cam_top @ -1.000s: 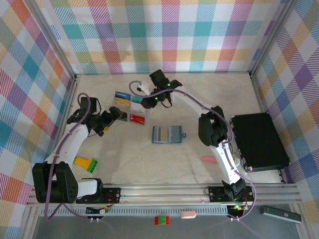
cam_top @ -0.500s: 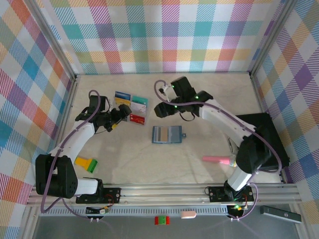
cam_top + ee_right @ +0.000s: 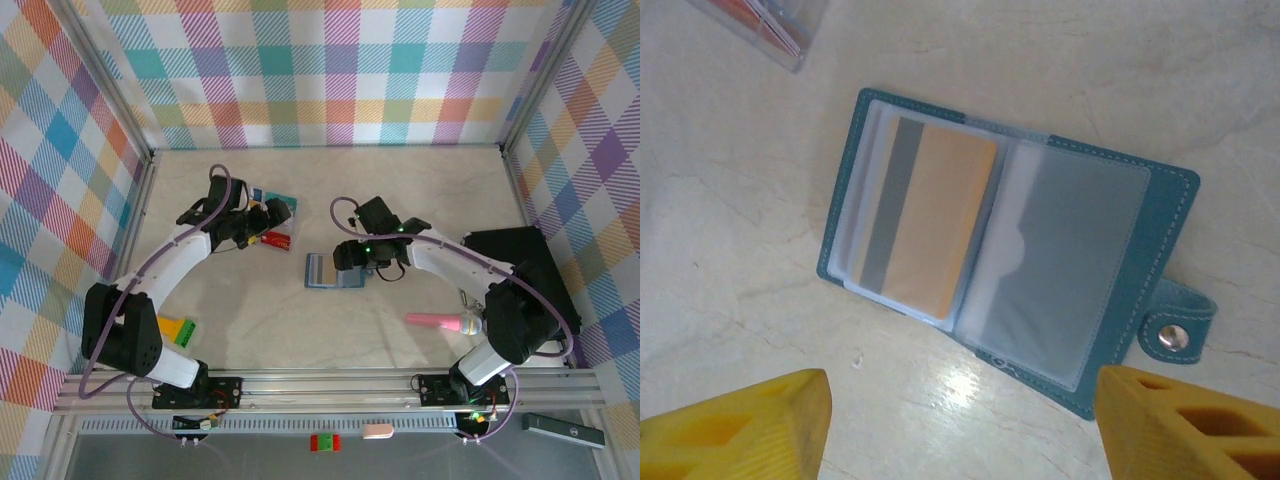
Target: Take the credit cards out of the card holder
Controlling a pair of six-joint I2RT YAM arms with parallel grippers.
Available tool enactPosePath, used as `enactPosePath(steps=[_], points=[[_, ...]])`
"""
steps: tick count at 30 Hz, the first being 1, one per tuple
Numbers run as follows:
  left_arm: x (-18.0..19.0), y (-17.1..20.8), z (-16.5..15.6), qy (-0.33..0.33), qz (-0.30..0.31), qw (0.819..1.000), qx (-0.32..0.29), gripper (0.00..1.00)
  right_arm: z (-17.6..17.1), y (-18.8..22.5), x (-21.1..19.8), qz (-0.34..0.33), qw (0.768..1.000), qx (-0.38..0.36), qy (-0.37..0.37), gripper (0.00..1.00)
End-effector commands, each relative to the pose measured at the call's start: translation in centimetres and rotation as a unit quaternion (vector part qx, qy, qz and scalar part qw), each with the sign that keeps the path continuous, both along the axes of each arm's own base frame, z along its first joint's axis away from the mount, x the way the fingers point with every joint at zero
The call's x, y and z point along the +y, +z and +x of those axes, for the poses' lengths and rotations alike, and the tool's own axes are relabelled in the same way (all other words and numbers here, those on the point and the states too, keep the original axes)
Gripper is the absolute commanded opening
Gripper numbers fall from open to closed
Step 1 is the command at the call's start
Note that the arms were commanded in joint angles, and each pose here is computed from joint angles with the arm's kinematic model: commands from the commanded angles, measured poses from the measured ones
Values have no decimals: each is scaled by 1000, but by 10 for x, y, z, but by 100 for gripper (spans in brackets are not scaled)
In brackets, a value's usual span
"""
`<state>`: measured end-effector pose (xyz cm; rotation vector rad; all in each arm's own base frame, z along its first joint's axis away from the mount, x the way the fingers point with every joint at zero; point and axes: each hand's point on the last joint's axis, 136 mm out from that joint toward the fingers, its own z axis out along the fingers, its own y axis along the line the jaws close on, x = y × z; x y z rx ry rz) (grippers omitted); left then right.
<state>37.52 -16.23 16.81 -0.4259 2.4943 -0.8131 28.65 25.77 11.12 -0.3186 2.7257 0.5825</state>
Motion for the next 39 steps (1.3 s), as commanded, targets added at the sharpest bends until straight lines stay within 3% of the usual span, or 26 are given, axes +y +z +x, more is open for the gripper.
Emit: enactPosePath(steps=[1, 16, 23, 32, 39], points=[[0, 12, 18, 16, -2, 1000, -19, 100, 11, 1, 13, 11, 1000, -3, -19, 68], [29, -10, 8, 72, 9, 997, 8, 100, 16, -46, 53, -76, 996, 32, 16, 63], [33, -16, 1, 68, 13, 997, 23, 99, 13, -76, 34, -143, 988, 63, 1, 61], [22, -32, -22, 43, 15, 997, 58, 87, -3, -102, 17, -155, 983, 100, -13, 57], [-17, -60, -47, -3, -7, 995, 96, 75, -11, -113, 10, -117, 985, 125, -16, 51]])
